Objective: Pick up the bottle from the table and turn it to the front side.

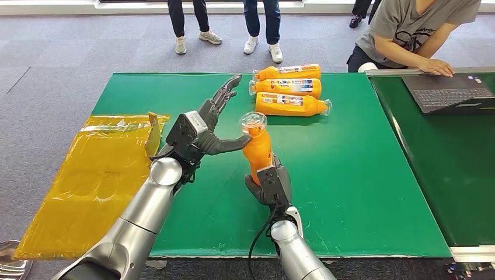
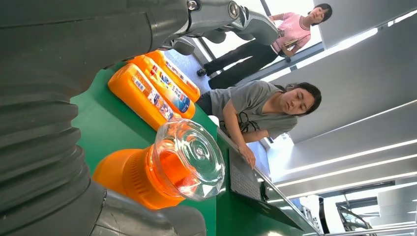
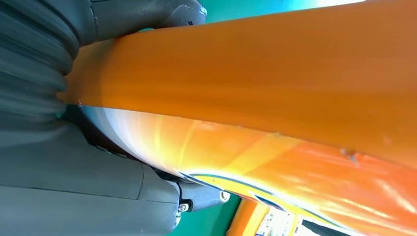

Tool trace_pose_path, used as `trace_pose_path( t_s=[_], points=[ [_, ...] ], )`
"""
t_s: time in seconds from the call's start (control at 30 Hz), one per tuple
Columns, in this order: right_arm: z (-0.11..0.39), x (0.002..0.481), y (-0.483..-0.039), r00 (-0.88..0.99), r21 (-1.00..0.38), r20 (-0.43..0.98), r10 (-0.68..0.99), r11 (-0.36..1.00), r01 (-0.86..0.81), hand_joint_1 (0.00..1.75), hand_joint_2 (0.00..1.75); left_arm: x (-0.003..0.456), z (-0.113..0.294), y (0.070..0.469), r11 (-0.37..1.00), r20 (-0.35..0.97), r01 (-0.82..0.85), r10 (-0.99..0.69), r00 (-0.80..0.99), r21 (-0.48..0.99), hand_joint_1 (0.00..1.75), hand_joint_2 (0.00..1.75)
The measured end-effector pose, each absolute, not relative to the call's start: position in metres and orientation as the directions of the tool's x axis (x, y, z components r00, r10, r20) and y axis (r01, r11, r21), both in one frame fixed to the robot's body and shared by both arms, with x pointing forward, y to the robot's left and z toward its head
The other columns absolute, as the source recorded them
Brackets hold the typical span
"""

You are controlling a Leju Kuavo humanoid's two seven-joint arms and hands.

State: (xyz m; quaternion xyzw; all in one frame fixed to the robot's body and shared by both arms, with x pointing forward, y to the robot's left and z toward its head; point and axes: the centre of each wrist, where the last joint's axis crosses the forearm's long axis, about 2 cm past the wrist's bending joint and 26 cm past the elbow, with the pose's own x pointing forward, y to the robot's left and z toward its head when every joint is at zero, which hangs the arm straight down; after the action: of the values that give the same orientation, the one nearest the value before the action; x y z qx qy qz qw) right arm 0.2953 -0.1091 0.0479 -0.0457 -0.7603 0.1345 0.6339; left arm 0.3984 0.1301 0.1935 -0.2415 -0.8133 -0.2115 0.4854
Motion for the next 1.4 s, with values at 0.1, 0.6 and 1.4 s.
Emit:
trace_pose_path(
  t_s=[0.1,0.6,1.4],
  points=[
    [0.049,0.296,-0.109,-0.189,-0.271,0.95,0.25,0.958,-0.096,1.75,1.75,0.402,0.195,0.127,0.788,0.898,0.605,0.178,-0.402,0.115,0.0,1.75],
    [0.048,0.3,-0.114,-0.183,-0.291,0.944,0.275,0.955,-0.062,1.75,1.75,0.406,0.183,0.1,0.665,0.954,0.721,0.044,-0.298,0.194,0.0,1.75],
    [0.041,0.296,-0.117,-0.138,-0.312,0.943,0.303,0.949,-0.046,1.75,1.75,0.408,0.18,0.097,0.609,0.978,0.776,0.003,-0.208,0.163,0.0,1.75]
  ],
)
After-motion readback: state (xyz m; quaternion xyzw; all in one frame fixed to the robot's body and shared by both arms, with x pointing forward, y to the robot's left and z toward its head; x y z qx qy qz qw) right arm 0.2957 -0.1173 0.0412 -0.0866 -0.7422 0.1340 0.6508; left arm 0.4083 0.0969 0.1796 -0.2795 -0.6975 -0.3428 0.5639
